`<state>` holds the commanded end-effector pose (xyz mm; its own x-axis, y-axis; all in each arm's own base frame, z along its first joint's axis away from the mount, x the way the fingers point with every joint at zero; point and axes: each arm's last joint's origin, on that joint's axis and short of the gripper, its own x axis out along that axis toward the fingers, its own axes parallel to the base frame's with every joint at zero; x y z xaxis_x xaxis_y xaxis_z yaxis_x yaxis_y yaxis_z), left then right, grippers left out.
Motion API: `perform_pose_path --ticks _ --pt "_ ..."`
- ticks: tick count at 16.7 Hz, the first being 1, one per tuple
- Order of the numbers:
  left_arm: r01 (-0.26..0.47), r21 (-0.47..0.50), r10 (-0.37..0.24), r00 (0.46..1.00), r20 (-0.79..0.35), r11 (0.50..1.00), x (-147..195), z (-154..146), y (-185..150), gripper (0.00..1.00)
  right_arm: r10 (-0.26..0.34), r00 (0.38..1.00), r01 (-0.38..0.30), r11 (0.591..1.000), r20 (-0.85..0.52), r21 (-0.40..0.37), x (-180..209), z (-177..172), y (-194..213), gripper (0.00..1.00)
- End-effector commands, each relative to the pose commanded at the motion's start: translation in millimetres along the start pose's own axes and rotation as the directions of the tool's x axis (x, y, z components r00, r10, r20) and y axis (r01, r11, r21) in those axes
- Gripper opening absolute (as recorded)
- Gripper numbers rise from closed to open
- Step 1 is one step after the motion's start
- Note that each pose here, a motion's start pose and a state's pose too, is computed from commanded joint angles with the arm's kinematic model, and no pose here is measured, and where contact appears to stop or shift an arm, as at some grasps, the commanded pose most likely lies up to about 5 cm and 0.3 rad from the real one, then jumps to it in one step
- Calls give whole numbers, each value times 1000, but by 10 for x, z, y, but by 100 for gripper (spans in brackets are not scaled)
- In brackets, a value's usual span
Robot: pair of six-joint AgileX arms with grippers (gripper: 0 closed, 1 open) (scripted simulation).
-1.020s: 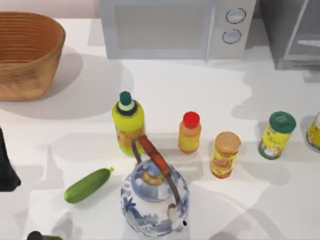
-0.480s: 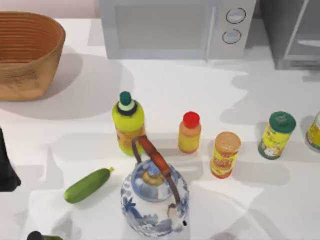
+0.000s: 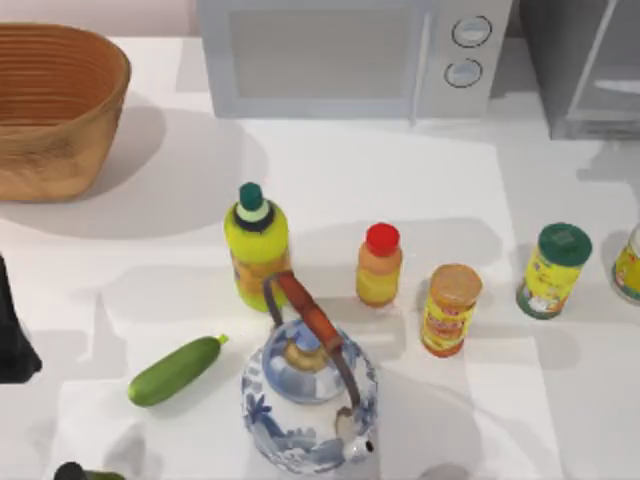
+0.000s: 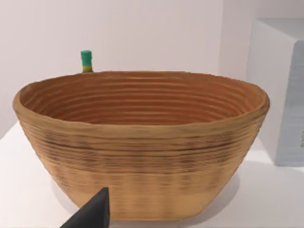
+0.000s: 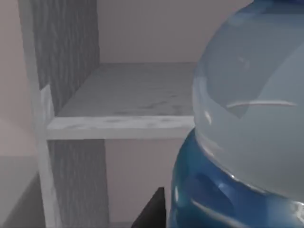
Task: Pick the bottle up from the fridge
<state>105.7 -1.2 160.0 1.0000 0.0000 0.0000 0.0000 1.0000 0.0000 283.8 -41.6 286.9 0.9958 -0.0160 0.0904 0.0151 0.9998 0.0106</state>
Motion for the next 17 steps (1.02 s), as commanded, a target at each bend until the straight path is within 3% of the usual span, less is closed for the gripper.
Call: perform_pose_path --ticks 4,8,13,17 --pt "0 0 0 1000 0 1000 0 0 0 100 -4 1000 4 1000 0 11 -909 113 218 0" --pt "0 0 0 1000 0 1000 0 0 0 100 -1 1000 1 1000 -31 13 -1590 -329 320 0" --pt "0 0 0 1000 0 1000 0 0 0 100 11 997 -11 1000 -74 -3 -1868 -948 356 0" --pt "0 0 0 1000 0 1000 0 0 0 100 15 996 -16 1000 -91 -9 -1895 -1106 363 0"
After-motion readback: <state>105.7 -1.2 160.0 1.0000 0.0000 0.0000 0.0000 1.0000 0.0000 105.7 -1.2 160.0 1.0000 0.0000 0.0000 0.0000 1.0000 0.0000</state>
